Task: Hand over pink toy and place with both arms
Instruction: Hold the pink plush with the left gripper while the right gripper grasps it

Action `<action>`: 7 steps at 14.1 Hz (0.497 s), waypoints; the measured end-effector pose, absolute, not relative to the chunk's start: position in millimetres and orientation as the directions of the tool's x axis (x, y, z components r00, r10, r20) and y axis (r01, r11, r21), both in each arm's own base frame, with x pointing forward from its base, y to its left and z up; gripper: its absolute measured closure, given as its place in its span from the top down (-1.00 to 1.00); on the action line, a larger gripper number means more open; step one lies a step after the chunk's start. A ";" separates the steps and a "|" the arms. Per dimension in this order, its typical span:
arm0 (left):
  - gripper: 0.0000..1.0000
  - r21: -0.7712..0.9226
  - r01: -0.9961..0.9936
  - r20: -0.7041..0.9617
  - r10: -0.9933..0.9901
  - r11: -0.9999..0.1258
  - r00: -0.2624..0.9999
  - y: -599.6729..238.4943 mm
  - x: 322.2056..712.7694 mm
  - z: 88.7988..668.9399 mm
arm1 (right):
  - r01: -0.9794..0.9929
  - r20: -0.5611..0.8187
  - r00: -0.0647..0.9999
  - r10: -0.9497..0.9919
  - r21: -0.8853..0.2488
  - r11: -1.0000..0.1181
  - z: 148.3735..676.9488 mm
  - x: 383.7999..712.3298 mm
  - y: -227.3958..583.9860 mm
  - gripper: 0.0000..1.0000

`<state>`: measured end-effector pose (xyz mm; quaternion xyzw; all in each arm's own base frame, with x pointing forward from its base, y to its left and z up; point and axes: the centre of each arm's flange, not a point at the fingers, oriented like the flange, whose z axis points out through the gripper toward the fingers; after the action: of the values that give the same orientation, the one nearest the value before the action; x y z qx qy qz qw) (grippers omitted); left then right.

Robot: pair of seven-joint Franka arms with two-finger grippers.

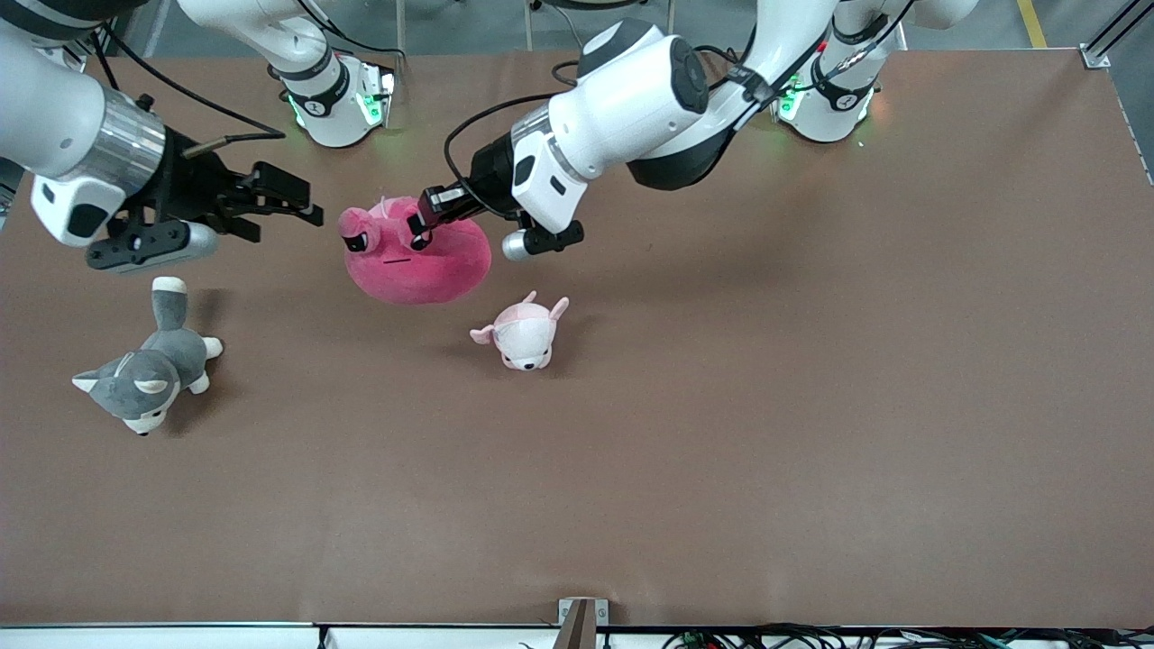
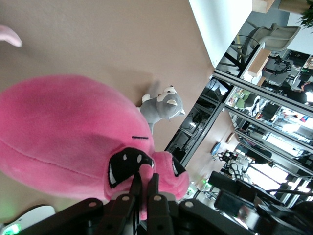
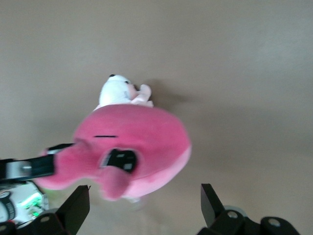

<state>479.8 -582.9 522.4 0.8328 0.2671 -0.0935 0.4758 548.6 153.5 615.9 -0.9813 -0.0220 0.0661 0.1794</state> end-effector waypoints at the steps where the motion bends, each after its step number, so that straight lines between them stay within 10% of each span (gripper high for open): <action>1: -0.87 0.742 0.537 -0.414 0.356 -0.400 0.838 -586.9 478.3 518.9 | 0.014 -0.130 0.989 0.066 -0.364 -0.931 614.2 548.6 156.9 1.00; 7: -0.87 0.739 0.554 -0.431 0.363 -0.384 0.826 -588.3 479.3 522.4 | 0.016 -0.196 0.976 0.091 -0.353 -0.935 579.5 554.6 184.7 0.66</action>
<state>479.3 -588.3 522.4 0.8259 0.2777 -0.0994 0.4806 554.6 184.7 579.5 -0.9781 -0.0275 0.1051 0.1775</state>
